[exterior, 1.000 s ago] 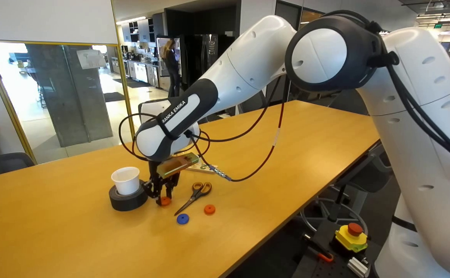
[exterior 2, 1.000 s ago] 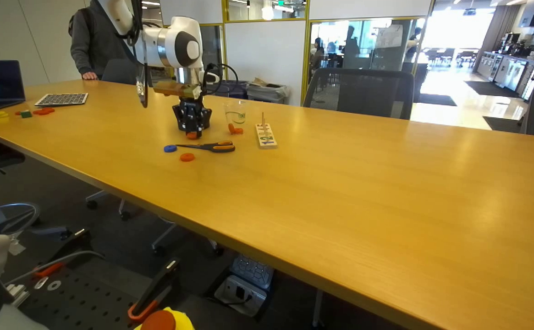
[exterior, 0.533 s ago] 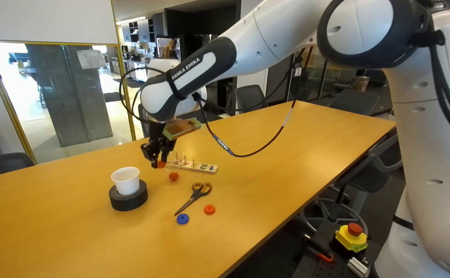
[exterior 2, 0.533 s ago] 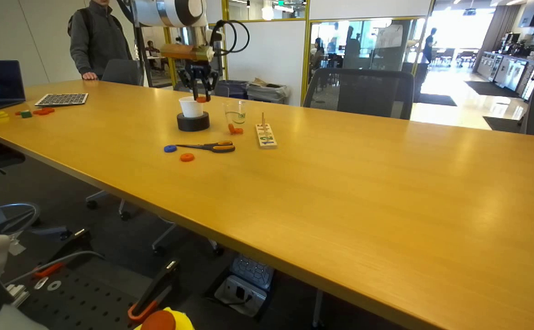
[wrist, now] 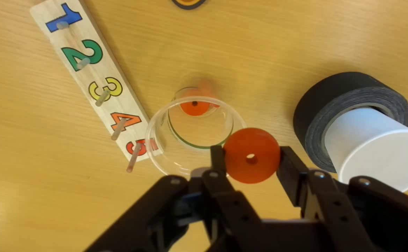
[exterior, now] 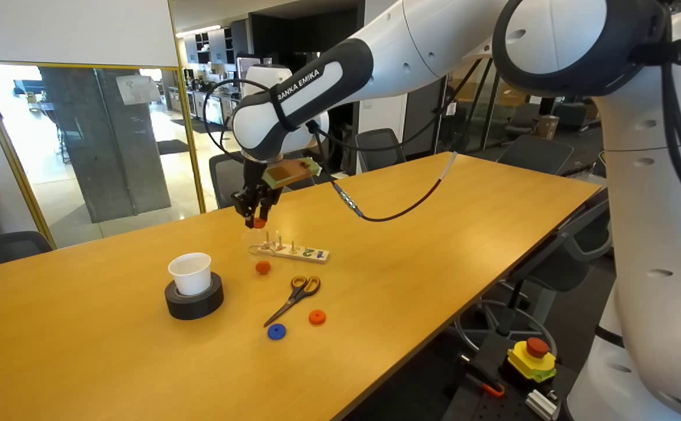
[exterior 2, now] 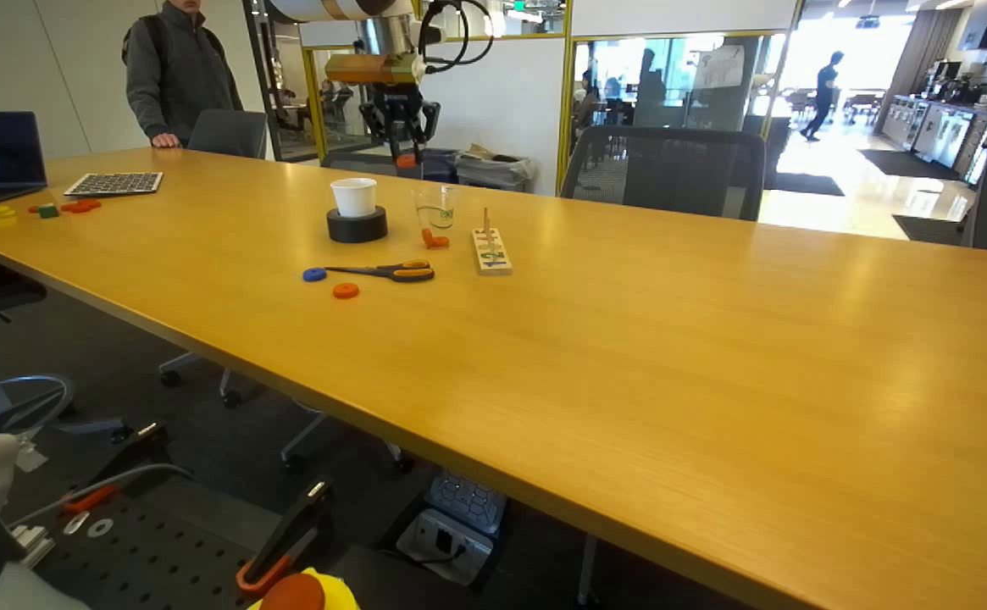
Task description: Put the orange discs in the clear cup and then put the blue disc in the white cup
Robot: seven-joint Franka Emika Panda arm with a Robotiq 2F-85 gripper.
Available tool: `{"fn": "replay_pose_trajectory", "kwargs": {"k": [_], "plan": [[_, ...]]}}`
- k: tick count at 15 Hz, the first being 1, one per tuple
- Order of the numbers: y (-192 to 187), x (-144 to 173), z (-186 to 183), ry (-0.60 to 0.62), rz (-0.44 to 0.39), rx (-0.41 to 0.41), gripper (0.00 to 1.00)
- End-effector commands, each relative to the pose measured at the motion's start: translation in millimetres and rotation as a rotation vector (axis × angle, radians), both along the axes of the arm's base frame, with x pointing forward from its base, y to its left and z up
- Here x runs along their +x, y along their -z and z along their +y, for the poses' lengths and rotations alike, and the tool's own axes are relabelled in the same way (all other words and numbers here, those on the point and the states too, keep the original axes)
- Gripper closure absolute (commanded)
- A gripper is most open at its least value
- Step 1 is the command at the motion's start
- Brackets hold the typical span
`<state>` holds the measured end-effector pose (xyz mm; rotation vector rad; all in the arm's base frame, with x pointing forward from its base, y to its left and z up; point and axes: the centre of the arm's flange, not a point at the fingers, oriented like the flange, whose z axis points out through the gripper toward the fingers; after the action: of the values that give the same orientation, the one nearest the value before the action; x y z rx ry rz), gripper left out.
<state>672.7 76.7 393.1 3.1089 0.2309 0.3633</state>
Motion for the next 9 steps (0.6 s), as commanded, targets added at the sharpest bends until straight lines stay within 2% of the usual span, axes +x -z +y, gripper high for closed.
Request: {"fn": "replay_pose_trajectory", "kwargs": {"k": [1, 9], "plan": [[13.4, 29.1, -7.0, 0.032, 0.018, -0.028, 0.79], [37.7, 57.3, -23.6, 0.073, 0.067, -0.046, 0.79]]}}
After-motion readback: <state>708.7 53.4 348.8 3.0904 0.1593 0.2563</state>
